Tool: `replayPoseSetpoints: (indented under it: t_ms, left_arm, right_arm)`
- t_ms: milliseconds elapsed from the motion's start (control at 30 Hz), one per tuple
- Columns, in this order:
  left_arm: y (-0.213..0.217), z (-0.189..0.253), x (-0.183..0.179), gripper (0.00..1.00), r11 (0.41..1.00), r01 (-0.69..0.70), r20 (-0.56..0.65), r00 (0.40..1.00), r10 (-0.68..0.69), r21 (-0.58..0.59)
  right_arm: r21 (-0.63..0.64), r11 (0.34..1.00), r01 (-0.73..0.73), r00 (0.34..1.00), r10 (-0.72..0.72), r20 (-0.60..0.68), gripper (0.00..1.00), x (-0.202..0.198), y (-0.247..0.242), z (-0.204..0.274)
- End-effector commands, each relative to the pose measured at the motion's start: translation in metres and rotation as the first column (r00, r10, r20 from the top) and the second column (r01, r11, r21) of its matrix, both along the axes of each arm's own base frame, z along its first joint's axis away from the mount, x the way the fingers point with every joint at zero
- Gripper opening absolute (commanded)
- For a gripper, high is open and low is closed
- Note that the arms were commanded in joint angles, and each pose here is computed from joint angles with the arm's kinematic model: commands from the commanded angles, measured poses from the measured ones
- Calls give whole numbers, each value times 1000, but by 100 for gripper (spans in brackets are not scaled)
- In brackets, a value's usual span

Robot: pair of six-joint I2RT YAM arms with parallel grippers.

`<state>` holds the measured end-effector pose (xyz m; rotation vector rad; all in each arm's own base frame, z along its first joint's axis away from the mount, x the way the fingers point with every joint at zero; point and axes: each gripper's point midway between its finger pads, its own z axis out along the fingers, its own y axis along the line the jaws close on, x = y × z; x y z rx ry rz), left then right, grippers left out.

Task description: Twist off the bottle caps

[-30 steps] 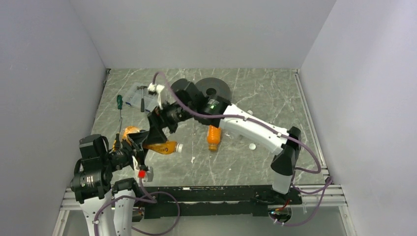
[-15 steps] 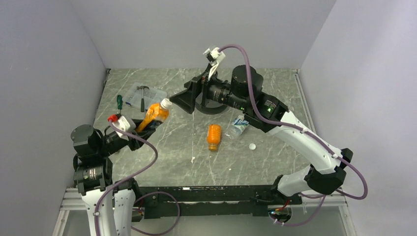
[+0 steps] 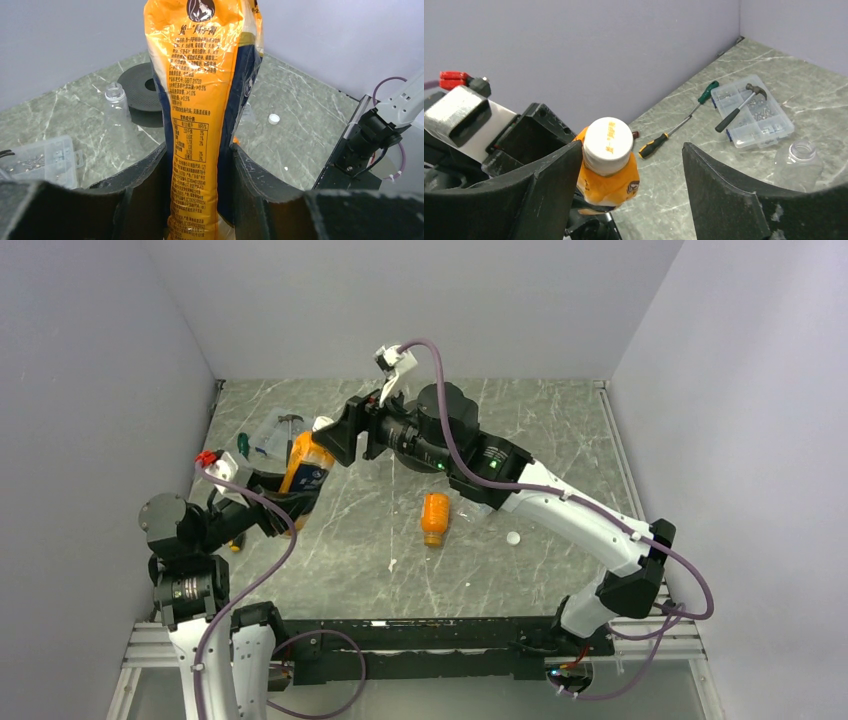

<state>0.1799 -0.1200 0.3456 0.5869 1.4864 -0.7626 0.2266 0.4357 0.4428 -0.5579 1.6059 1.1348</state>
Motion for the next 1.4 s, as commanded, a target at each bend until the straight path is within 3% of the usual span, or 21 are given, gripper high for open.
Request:
replayPoseSetpoints:
  t_ms: [0, 167, 400, 567, 767, 1000, 1133, 1200, 1233, 1267, 1300, 1367]
  left_arm:
    - [-6, 9, -9, 39, 999, 42, 59, 997, -42, 10]
    - [-6, 3, -10, 39, 998, 53, 65, 996, -55, 28]
    - [-5, 2, -1, 40, 998, 64, 58, 996, -65, 20]
    - [-3, 5, 8, 40, 999, 53, 57, 997, -53, 4]
    - [-1, 8, 14, 40, 999, 52, 59, 997, -52, -4]
    - [-1, 9, 16, 40, 998, 62, 66, 996, -62, 5]
    - [-3, 9, 14, 40, 997, 78, 70, 994, -79, 16]
    - [-3, 7, 14, 45, 996, 86, 63, 994, -87, 19]
    - [-3, 7, 14, 54, 996, 90, 59, 994, -91, 21]
    - [-4, 6, 14, 76, 995, 97, 51, 994, -98, 22]
    - [-4, 4, 13, 89, 994, 110, 38, 993, -111, 23]
    - [-6, 3, 13, 99, 991, 136, 13, 991, -136, 17]
  right_arm:
    - [171, 984, 40, 998, -46, 33, 73, 4, -6, 51]
    - [221, 975, -4, 1000, -2, 26, 66, -1, 1, 59]
    - [214, 977, -21, 1000, 19, 10, 46, -3, 5, 53]
    - [198, 980, -4, 1000, 4, -1, 55, 0, 5, 48]
    - [190, 982, 17, 1000, -14, -17, 58, 5, 6, 42]
    - [193, 980, 39, 998, -28, -57, 49, 14, 10, 38]
    - [205, 978, 37, 998, -27, -52, 33, 15, 11, 41]
    - [212, 977, 35, 999, -27, -42, 23, 14, 10, 44]
    - [213, 977, 35, 999, -28, -37, 19, 14, 9, 44]
    - [212, 977, 35, 999, -29, -33, 15, 14, 9, 44]
    - [209, 977, 36, 999, -31, -26, 11, 14, 8, 44]
    - [197, 980, 33, 999, -31, -11, 6, 14, 8, 42]
